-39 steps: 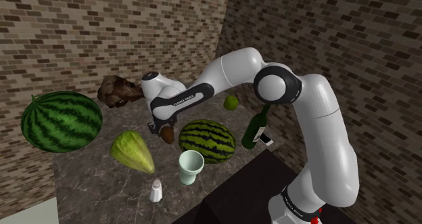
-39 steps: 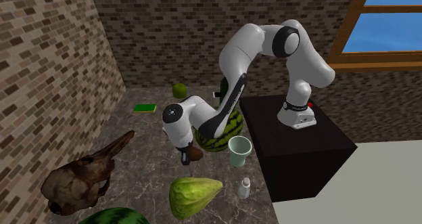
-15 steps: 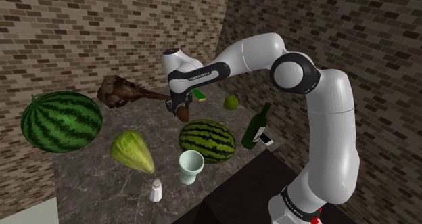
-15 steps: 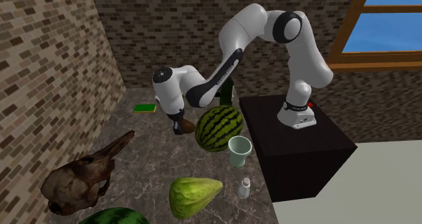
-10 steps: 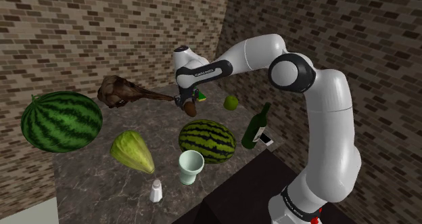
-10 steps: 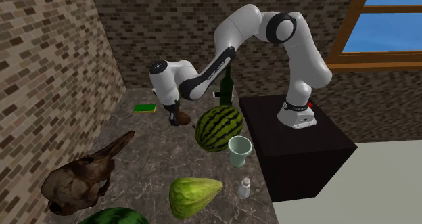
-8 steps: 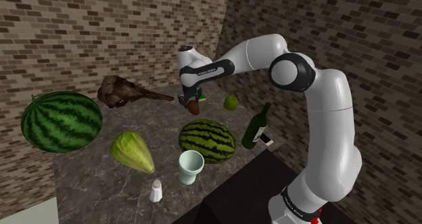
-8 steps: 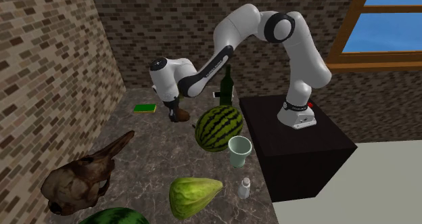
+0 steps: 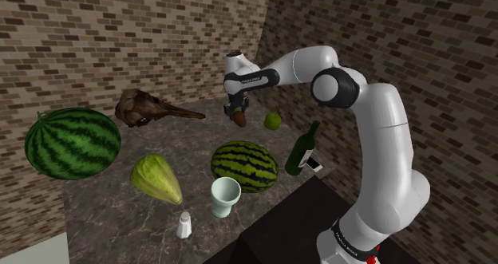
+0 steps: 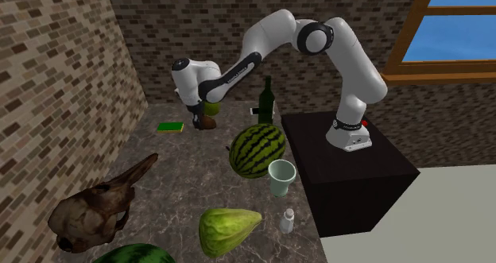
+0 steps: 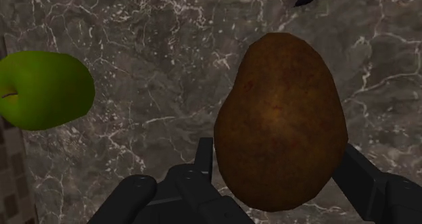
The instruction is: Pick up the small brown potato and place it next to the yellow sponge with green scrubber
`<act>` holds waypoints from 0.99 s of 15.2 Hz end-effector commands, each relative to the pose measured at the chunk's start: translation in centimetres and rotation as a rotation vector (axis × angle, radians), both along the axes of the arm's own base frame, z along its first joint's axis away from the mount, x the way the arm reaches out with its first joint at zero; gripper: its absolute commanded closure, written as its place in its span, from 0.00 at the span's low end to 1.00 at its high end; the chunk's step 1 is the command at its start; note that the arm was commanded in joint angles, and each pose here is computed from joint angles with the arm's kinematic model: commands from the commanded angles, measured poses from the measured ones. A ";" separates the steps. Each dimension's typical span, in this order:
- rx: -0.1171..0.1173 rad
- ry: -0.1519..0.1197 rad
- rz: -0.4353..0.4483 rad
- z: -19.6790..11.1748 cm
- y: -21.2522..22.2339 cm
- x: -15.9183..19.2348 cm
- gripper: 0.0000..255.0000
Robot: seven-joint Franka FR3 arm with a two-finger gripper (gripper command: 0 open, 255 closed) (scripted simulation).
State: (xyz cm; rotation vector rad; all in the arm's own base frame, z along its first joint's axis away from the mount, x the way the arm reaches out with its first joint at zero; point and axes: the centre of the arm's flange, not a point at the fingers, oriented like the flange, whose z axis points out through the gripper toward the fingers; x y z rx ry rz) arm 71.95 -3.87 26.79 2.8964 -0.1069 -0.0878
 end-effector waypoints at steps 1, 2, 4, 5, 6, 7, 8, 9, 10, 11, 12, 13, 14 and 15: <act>0.000 0.000 0.001 0.3 -2.5 0.6 1.00; 0.000 0.000 0.001 0.3 -3.7 0.9 1.00; 0.000 0.000 0.001 0.3 -6.3 1.7 1.00; 0.000 0.000 0.001 0.3 -7.5 2.0 1.00; 0.000 0.000 0.001 0.4 -8.8 2.4 1.00; 0.000 0.000 0.001 0.4 -9.9 2.7 1.00; 0.000 0.000 0.001 -0.2 -9.9 2.7 1.00; 0.000 0.000 0.001 -0.7 -9.9 2.7 1.00; 0.000 0.000 0.001 -1.2 -9.9 2.7 1.00; 0.000 0.000 0.001 -1.8 -9.9 2.7 1.00; 0.000 0.000 0.001 -2.3 -9.9 2.7 1.00; 0.000 0.000 0.001 -2.8 -9.9 2.7 1.00; 0.000 0.000 0.001 -3.3 -9.9 2.7 1.00; 0.000 0.000 0.001 -3.9 -9.9 2.7 1.00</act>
